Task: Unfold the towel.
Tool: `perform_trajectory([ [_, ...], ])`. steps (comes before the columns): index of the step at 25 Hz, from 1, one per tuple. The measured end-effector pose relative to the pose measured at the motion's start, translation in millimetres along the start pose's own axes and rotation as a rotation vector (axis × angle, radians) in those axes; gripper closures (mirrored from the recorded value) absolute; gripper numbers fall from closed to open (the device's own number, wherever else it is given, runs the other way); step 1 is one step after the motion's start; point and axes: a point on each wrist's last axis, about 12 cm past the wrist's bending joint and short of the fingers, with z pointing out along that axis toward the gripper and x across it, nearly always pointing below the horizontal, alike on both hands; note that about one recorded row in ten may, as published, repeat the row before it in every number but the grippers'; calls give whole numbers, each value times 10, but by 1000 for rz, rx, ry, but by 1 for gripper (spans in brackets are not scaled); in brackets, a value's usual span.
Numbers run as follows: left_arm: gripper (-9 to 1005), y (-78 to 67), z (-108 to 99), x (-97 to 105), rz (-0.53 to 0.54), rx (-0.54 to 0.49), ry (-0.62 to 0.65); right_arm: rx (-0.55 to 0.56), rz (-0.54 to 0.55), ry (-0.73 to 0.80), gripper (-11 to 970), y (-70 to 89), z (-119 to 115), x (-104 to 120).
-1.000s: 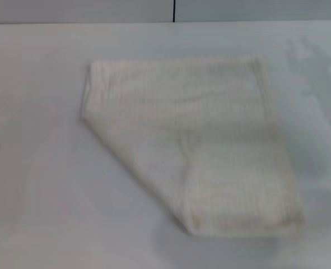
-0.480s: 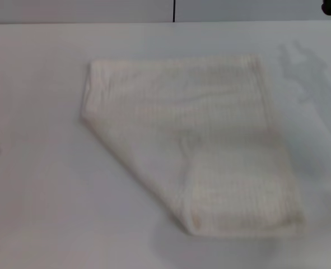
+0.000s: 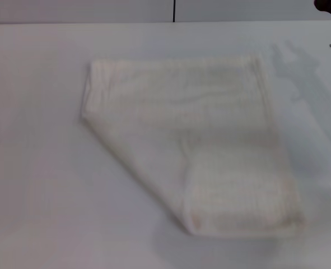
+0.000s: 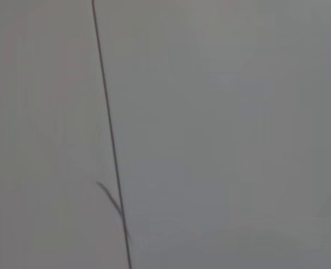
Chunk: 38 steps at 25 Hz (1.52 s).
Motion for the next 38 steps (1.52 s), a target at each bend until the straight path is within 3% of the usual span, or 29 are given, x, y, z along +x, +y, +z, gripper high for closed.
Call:
perform_trajectory([
  [3, 631, -57, 38, -8, 7, 56, -3, 0, 10, 0, 596, 13, -50, 17],
  [8, 637, -151, 104, -94, 109, 283, -48, -27, 18, 32, 597, 23, -120, 53],
  [11, 640, -237, 75, -183, 143, 459, -112, -119, 14, 57, 598, 45, -73, 13],
  [13, 643, -243, 50, -246, 128, 524, -150, -196, 35, 83, 598, 38, -13, -60],
  [17, 700, -239, 8, -300, 100, 537, -192, -324, 72, 234, 596, 16, 228, -213],
  [20, 782, -225, 3, -315, 50, 532, -191, -437, 57, 490, 601, 27, 484, -309],
  [23, 776, -188, 7, -338, -17, 509, -192, -500, 20, 744, 607, 45, 696, -404],
  [27, 768, -165, 0, -348, -39, 481, -201, -520, -60, 944, 761, 86, 903, -542],
  [30, 761, -143, 11, -363, -138, 480, -186, -510, -110, 1062, 828, 118, 1000, -596],
  [34, 753, -113, 97, -436, -254, 566, -156, -514, -167, 1164, 887, 166, 1059, -595],
  [38, 745, -133, 365, -589, -376, 810, -33, -524, -188, 1198, 946, 200, 1020, -516],
])
